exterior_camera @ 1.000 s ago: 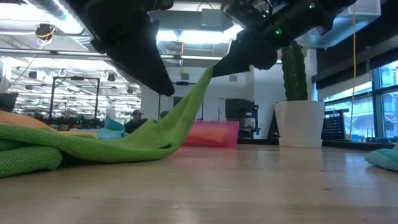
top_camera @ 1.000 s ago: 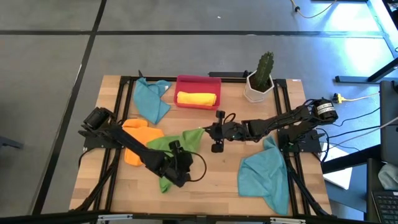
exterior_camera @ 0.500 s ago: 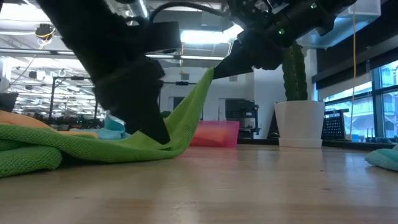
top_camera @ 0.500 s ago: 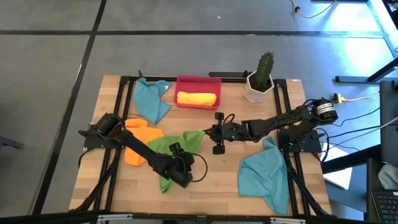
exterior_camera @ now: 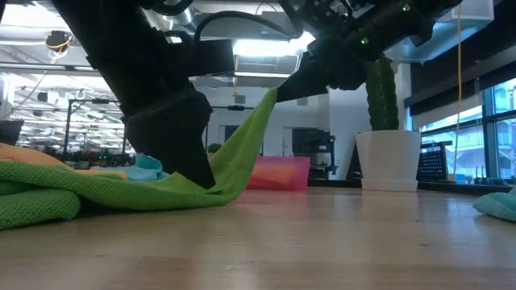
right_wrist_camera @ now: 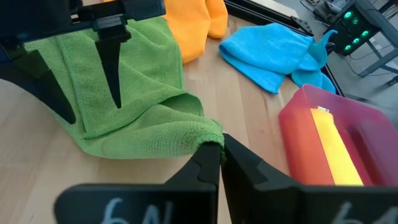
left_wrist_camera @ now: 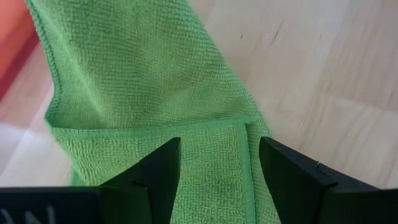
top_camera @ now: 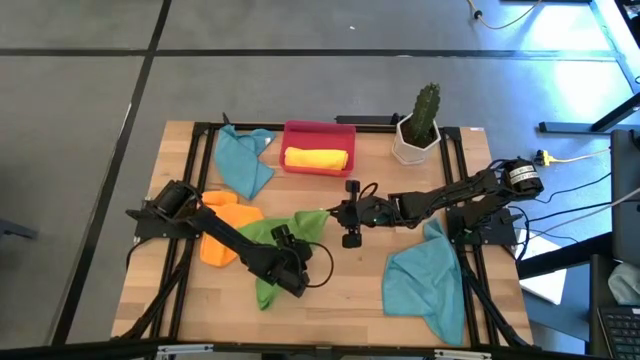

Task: Roll microfiber towels into tight, uniform cylinder then place into a basket
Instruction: Roll the green towel

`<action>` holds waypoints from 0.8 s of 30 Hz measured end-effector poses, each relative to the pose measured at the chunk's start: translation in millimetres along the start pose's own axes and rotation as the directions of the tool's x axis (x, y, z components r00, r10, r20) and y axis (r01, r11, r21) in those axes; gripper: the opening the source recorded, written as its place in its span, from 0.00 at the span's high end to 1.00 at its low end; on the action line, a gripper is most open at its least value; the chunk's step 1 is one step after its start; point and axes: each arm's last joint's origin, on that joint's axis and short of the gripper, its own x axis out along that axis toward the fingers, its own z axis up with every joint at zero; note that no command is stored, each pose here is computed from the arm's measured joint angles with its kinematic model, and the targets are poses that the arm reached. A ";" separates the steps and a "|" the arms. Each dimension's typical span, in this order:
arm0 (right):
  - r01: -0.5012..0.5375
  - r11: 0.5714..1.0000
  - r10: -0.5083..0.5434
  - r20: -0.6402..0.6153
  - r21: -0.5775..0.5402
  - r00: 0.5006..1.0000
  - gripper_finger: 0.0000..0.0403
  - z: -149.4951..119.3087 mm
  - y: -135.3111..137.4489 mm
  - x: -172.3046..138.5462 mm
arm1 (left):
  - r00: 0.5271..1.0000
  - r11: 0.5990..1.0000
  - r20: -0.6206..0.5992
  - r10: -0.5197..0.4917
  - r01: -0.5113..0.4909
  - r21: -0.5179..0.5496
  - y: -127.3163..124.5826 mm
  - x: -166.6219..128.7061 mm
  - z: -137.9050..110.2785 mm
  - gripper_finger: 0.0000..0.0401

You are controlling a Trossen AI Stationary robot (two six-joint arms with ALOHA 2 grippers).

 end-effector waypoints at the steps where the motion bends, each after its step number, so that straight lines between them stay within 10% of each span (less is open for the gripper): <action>1: 0.000 1.000 0.000 0.000 0.000 1.000 0.96 0.0 0.0 0.0 | 1.000 1.000 -0.003 -0.005 0.005 0.003 -0.4 -0.4 -0.4 0.49; 24: -0.006 1.000 0.006 -0.029 0.018 1.000 0.97 -2.9 0.6 0.0 | 0.999 0.994 -0.032 0.007 -0.004 0.108 -3.9 15.5 -4.6 0.49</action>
